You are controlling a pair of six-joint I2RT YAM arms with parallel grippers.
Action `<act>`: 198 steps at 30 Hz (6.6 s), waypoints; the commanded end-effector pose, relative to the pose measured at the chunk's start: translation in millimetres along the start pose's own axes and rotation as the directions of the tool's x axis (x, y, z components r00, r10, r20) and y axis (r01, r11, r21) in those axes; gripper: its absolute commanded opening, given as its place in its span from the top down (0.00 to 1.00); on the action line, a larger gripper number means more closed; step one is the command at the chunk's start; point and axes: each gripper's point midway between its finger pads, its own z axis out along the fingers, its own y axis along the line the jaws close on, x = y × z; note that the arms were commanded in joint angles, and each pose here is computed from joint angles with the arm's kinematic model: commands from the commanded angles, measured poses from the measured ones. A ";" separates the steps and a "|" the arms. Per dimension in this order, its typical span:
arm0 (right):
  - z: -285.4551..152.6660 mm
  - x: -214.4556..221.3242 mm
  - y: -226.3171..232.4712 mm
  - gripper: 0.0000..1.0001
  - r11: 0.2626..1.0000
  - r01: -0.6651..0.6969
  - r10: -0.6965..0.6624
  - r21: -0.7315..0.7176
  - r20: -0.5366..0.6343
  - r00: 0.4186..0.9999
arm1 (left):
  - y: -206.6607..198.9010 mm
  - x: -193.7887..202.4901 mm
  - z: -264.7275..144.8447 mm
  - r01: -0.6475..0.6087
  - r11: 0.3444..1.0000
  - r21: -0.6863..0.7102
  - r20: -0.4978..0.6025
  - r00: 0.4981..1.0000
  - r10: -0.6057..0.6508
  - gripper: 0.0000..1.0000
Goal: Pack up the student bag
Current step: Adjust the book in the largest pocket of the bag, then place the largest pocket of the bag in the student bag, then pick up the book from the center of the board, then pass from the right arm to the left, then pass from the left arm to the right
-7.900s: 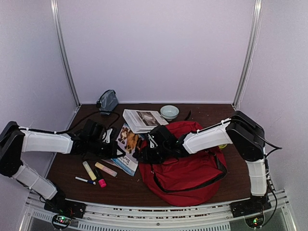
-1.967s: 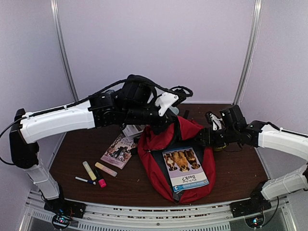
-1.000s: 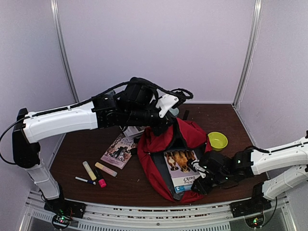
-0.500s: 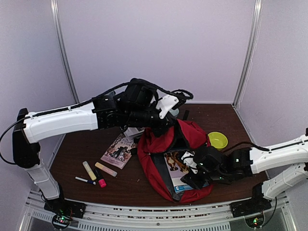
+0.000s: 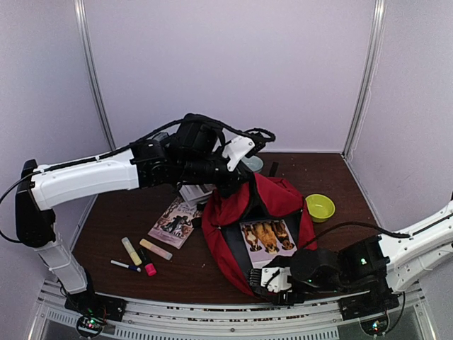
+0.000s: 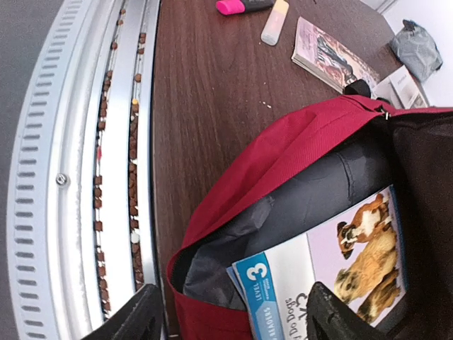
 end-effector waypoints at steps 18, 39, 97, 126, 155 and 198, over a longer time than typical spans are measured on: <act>34.2 87.4 -41.9 0.36 0.826 0.564 -0.502 0.022 -0.427 0.752 | 8.8 -20.5 -16.8 0.005 1.000 -0.013 0.096 0.995 -0.003 1.00; 76.1 13.9 -147.3 0.66 0.729 0.585 -0.432 0.356 -0.424 0.796 | -50.9 -42.8 -30.0 -0.122 0.960 0.252 0.163 0.983 0.082 1.00; 243.6 -113.2 -143.5 0.55 0.328 -0.944 0.944 -0.032 -0.029 0.329 | 130.1 374.4 -64.1 0.811 0.384 -0.440 -0.161 0.350 -0.923 0.18; 281.9 -177.7 -155.9 0.59 0.111 -0.927 0.983 -0.359 -0.096 0.155 | 124.3 325.1 -70.9 0.913 0.330 -0.242 0.013 0.343 -0.939 0.34; 63.1 -216.8 -197.6 1.00 0.482 -0.633 0.868 -0.606 0.228 0.442 | 86.3 143.1 -190.1 0.684 0.728 0.042 0.216 0.705 -0.675 0.34; -114.0 -151.5 -161.5 0.00 0.934 -0.218 0.327 -0.282 0.439 0.836 | -48.5 86.1 -128.2 0.027 0.966 0.256 -0.130 0.991 0.006 1.00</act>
